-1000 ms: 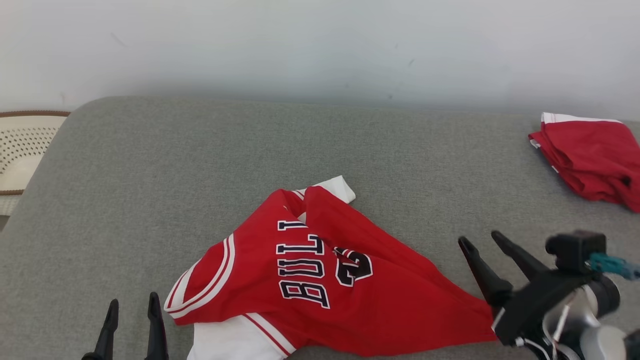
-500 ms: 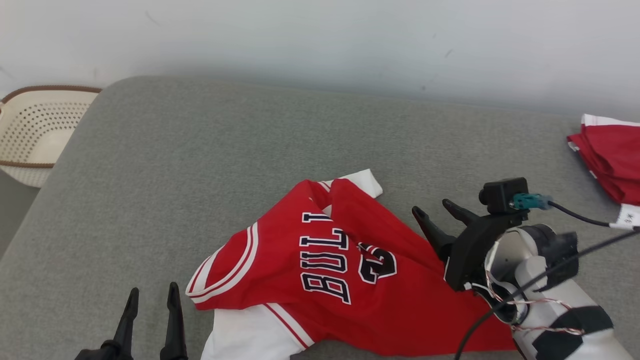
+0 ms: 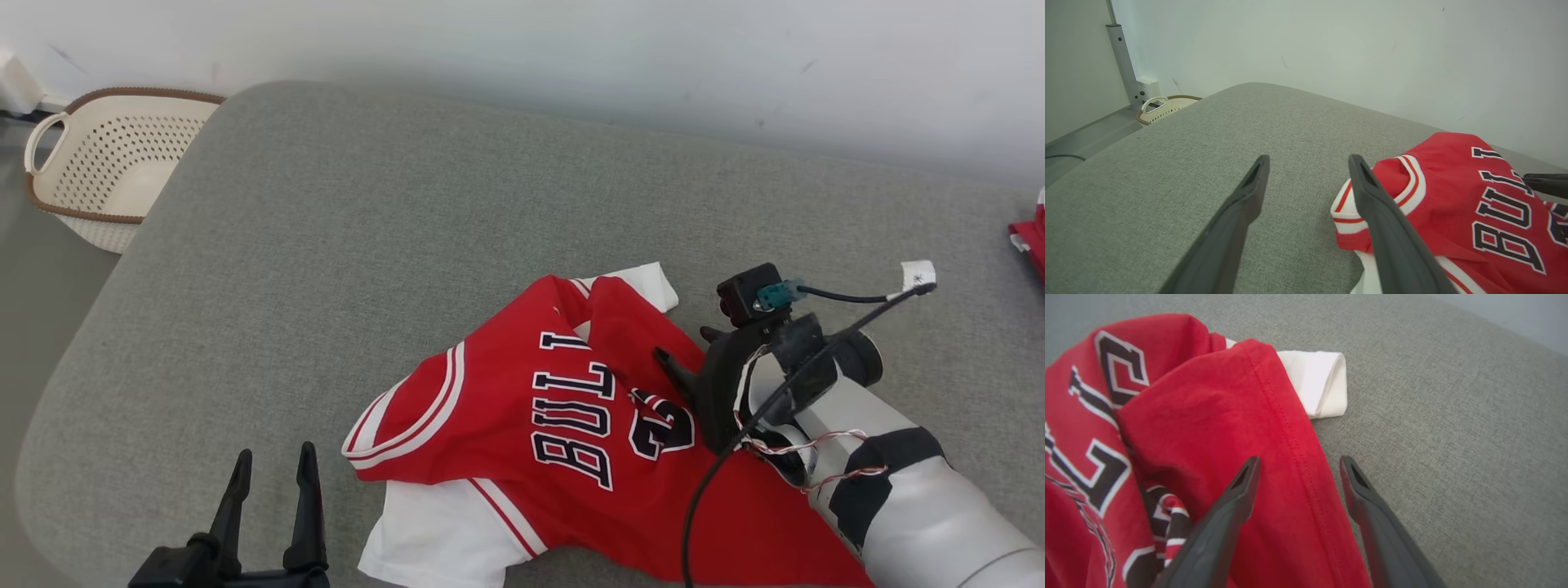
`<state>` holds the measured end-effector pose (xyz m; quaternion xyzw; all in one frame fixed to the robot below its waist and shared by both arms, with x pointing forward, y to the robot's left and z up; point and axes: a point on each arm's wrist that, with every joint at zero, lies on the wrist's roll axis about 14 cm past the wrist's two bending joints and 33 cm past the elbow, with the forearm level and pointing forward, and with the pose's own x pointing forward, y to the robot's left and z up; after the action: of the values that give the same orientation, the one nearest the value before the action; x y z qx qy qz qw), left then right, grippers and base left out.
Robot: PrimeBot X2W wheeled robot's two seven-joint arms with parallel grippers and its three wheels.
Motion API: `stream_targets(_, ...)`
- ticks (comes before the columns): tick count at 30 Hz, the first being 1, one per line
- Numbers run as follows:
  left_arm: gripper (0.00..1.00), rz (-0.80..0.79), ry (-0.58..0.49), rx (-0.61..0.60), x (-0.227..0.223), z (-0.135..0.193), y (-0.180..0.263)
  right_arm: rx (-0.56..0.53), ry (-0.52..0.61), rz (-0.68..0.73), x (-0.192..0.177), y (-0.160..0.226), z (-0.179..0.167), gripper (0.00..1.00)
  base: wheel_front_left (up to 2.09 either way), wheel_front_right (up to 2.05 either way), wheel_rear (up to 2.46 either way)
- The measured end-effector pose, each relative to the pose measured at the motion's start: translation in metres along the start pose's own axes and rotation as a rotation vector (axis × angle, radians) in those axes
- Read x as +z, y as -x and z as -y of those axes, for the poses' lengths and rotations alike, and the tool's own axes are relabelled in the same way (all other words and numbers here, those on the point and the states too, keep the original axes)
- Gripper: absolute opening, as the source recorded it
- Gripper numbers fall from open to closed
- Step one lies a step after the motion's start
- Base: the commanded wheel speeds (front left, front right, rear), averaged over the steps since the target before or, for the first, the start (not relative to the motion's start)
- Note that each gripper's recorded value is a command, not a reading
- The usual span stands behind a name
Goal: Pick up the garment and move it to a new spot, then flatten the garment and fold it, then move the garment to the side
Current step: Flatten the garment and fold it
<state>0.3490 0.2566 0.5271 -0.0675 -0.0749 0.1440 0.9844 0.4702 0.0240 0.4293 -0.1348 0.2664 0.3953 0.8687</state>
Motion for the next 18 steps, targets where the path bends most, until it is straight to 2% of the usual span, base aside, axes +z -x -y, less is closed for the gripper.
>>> stream_targets(5,1.00,-0.004,-0.001,0.011,-0.001,-0.003,0.000,-0.015,0.073,-0.106,-0.017,-0.009,0.007,1.00,0.00,0.00,0.00)
stream_targets(9,1.00,-0.009,0.000,0.025,-0.002,-0.007,0.001,0.003,0.053,-0.165,-0.027,-0.014,0.002,1.00,0.00,0.00,0.00)
stream_targets(10,1.00,-0.010,-0.001,0.026,-0.002,-0.007,0.001,0.007,0.045,-0.181,-0.029,-0.014,0.000,0.94,0.00,0.00,0.00)
stream_targets(11,1.00,-0.011,-0.002,0.027,-0.002,-0.008,0.001,0.010,0.041,-0.199,-0.031,-0.015,0.000,0.45,0.00,0.00,0.00)
stream_targets(12,1.00,-0.011,-0.001,0.028,-0.003,-0.008,0.001,0.013,0.044,-0.211,-0.033,-0.015,-0.001,0.35,0.00,0.00,0.00)
stream_targets(14,1.00,-0.013,-0.002,0.029,-0.003,-0.008,0.000,0.019,0.044,-0.214,-0.032,-0.015,-0.002,0.00,0.00,0.00,0.00)
stream_targets(18,1.00,-0.018,-0.002,0.029,-0.005,-0.007,-0.001,0.017,0.025,-0.175,-0.024,-0.016,0.003,0.00,0.00,0.00,0.00)
